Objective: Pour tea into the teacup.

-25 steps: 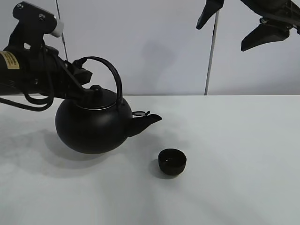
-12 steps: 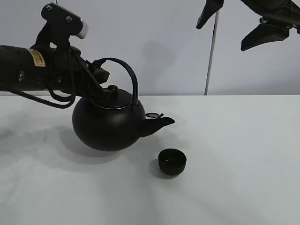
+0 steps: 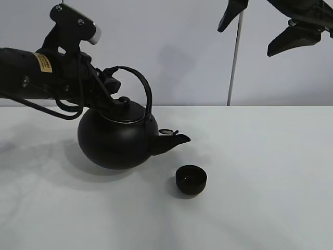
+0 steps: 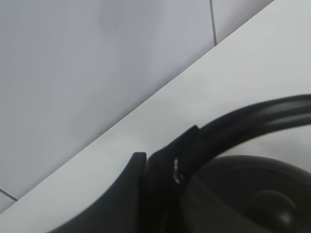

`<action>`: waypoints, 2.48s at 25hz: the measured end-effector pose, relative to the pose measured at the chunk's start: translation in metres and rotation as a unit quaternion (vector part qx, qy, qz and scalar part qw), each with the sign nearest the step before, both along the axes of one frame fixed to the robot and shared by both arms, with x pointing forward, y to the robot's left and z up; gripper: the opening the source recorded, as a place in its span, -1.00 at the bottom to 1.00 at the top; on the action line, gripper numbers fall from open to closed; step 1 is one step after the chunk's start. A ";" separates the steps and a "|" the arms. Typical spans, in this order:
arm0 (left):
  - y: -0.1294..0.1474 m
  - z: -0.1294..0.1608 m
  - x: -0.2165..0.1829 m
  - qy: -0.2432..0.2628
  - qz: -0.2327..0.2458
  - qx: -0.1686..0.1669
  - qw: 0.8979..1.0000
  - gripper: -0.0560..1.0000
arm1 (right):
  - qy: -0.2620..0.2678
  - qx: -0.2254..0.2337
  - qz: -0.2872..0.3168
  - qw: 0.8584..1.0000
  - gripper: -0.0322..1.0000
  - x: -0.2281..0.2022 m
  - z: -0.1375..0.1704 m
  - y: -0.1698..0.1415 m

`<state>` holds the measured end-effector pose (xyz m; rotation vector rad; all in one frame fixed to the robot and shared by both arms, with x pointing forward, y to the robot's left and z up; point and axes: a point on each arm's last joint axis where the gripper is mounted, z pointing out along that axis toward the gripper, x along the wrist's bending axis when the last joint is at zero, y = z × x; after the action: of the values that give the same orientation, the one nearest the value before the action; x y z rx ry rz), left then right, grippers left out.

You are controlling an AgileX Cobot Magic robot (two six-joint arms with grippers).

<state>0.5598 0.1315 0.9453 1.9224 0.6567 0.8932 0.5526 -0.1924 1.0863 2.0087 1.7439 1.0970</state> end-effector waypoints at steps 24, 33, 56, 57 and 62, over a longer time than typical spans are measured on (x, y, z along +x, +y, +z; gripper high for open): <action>-0.002 -0.005 0.003 0.000 -0.003 0.009 1.000 -0.72 | 0.000 0.000 0.000 1.000 0.20 0.000 0.000 0.000; -0.008 -0.002 0.011 -0.006 -0.013 0.019 1.000 -0.72 | 0.000 0.000 0.000 1.000 0.20 0.000 0.000 0.000; -0.024 -0.010 0.011 -0.016 -0.053 0.061 0.997 -0.72 | -0.001 0.000 0.000 1.000 0.20 0.000 0.000 0.000; -0.024 -0.010 0.011 -0.017 -0.053 0.062 0.996 -0.72 | -0.001 0.000 0.000 1.000 0.20 0.000 0.000 0.000; -0.024 -0.010 0.011 -0.019 -0.054 0.065 0.996 -0.72 | -0.001 0.000 0.000 1.000 0.20 0.000 0.000 0.000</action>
<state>0.5704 0.1076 0.9354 2.0313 0.4762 0.9209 0.5527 -0.1924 1.0864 2.0078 1.7429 1.0986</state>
